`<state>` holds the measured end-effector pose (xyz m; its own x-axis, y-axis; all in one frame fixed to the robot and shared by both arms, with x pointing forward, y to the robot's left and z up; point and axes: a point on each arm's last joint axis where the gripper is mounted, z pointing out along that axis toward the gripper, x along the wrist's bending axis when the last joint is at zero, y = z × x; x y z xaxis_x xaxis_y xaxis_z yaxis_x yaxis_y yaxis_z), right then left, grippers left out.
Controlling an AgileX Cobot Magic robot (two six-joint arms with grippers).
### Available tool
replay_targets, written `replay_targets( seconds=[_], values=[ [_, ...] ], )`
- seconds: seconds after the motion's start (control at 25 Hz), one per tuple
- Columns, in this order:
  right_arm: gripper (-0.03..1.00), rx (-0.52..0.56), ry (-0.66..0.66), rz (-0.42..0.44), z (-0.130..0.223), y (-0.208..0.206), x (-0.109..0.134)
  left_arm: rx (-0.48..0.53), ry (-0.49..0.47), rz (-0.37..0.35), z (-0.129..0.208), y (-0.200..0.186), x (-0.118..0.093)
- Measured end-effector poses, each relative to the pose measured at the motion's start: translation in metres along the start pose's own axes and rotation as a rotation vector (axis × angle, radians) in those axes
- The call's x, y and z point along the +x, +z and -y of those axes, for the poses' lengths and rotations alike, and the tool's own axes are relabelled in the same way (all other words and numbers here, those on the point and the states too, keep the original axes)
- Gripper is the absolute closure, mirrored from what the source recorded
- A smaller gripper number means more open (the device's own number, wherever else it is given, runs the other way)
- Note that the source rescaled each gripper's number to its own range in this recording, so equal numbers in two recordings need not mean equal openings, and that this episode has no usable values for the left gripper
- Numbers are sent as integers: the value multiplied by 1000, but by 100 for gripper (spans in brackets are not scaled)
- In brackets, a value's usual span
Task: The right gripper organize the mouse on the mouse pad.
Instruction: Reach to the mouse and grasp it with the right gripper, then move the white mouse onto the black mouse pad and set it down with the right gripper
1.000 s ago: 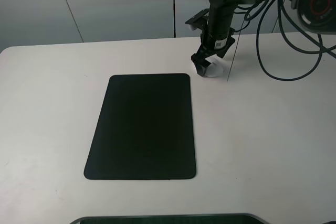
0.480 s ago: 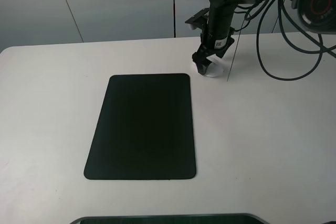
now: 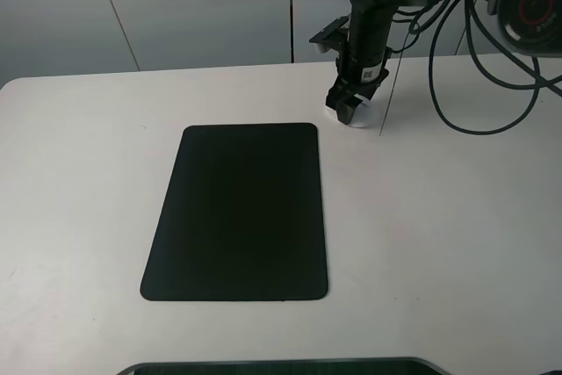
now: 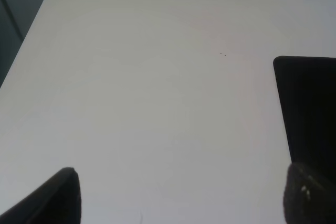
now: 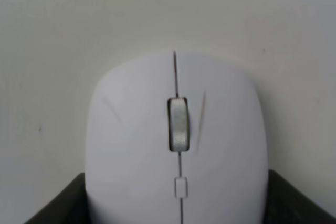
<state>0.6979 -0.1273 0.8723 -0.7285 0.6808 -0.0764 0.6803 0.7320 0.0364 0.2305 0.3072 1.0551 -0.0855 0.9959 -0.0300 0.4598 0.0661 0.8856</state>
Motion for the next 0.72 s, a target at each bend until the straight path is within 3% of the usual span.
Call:
replay_targets(
  seconds=[0.72],
  values=[
    [94,24,0,-11,2,-3,1,0,0,0,0,0,0]
  ],
)
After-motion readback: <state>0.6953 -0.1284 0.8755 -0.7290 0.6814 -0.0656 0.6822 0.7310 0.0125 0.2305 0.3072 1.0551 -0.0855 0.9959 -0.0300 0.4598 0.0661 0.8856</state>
